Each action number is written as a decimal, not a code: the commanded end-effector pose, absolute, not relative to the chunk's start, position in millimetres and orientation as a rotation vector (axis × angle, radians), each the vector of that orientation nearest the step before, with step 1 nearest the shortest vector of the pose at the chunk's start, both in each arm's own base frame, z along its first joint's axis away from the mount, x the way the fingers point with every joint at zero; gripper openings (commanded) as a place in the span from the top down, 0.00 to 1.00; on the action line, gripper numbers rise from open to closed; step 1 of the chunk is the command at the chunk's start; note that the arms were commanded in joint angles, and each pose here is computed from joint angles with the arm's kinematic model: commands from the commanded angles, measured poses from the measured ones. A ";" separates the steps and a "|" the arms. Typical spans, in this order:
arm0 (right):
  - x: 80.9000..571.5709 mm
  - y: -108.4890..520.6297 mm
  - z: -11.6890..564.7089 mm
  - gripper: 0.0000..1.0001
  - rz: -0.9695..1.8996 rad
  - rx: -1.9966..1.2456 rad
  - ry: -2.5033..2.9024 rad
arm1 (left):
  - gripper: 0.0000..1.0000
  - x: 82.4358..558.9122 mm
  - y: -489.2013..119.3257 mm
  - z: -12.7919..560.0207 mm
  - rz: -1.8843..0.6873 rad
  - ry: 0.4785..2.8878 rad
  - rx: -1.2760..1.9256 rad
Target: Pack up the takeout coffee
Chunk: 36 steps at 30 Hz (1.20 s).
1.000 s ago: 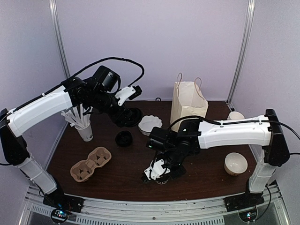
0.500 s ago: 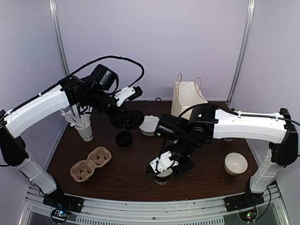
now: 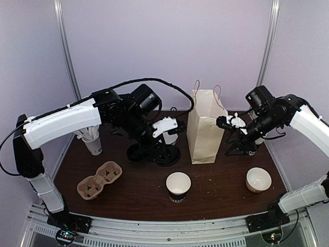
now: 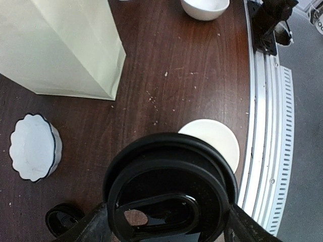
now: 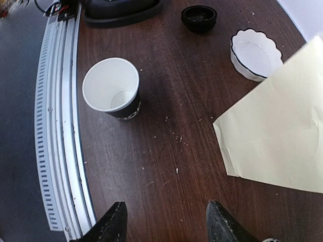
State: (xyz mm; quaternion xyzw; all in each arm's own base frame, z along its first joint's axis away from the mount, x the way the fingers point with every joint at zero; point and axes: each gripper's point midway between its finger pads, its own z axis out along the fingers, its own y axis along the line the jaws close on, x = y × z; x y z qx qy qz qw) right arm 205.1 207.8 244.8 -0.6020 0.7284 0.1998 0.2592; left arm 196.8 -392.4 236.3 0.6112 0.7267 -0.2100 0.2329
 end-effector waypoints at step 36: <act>218.7 215.6 200.9 0.41 0.819 -1.418 2.007 | 0.23 160.8 -441.4 153.5 -0.363 1.981 2.040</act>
